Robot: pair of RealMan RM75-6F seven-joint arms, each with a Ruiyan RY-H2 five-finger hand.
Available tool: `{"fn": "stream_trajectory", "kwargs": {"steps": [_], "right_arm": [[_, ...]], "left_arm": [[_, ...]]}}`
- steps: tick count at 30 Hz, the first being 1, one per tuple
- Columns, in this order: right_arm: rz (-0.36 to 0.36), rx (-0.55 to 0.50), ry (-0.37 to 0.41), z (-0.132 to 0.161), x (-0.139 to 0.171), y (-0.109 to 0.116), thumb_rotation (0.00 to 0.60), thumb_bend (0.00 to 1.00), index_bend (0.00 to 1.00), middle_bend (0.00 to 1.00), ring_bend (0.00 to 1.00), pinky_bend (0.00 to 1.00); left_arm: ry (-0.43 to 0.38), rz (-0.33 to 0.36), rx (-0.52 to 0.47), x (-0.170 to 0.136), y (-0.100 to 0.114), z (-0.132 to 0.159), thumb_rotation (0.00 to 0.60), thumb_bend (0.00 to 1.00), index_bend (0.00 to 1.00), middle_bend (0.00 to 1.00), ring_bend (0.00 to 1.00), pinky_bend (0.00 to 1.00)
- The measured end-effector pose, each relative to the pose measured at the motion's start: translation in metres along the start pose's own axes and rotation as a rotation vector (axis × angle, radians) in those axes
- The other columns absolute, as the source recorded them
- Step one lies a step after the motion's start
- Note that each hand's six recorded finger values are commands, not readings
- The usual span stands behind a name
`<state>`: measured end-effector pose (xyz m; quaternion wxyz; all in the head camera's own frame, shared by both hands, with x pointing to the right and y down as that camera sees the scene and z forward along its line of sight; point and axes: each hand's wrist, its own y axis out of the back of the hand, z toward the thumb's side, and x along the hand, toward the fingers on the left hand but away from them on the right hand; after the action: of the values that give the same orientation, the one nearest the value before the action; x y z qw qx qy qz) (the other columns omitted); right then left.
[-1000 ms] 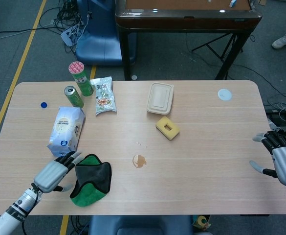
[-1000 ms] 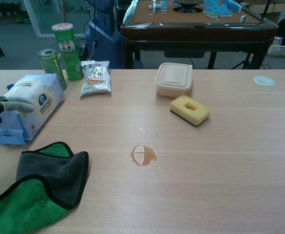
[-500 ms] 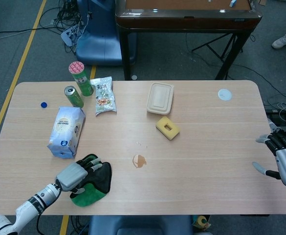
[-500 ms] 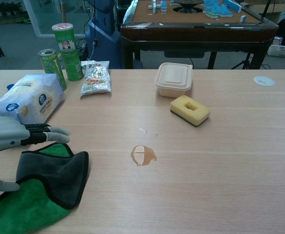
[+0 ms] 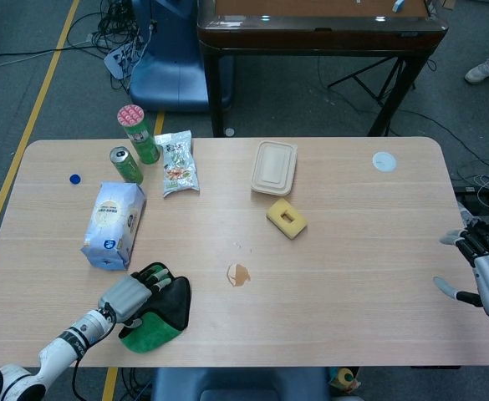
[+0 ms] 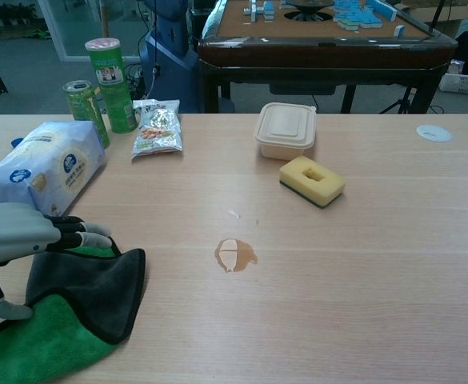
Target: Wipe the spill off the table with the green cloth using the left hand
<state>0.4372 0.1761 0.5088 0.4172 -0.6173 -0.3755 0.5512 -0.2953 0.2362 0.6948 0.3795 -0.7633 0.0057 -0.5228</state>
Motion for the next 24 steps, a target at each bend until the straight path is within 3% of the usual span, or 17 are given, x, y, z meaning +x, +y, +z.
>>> {"fn": "stream_trajectory", "kwargs": {"steps": [6,18,24], "right_arm": [[0.000,-0.002,-0.002,-0.001,0.000,0.000,0.600,0.22,0.33,0.31,0.21,0.25],[-0.006,-0.002,-0.013,-0.004,0.004,0.002,0.600,0.22,0.33,0.31,0.21,0.25],[-0.009,0.000,-0.018,-0.005,0.006,0.003,0.600,0.22,0.33,0.31,0.21,0.25]], "left_arm": [[-0.004,0.012,-0.031,0.011,-0.001,0.009,0.600,0.18,0.10,0.00,0.10,0.23],[-0.005,0.114,-0.069,0.042,0.018,0.012,0.600,0.18,0.12,0.00,0.10,0.25],[-0.007,0.093,-0.029,0.047,0.019,0.010,0.600,0.18,0.14,0.01,0.11,0.25]]}}
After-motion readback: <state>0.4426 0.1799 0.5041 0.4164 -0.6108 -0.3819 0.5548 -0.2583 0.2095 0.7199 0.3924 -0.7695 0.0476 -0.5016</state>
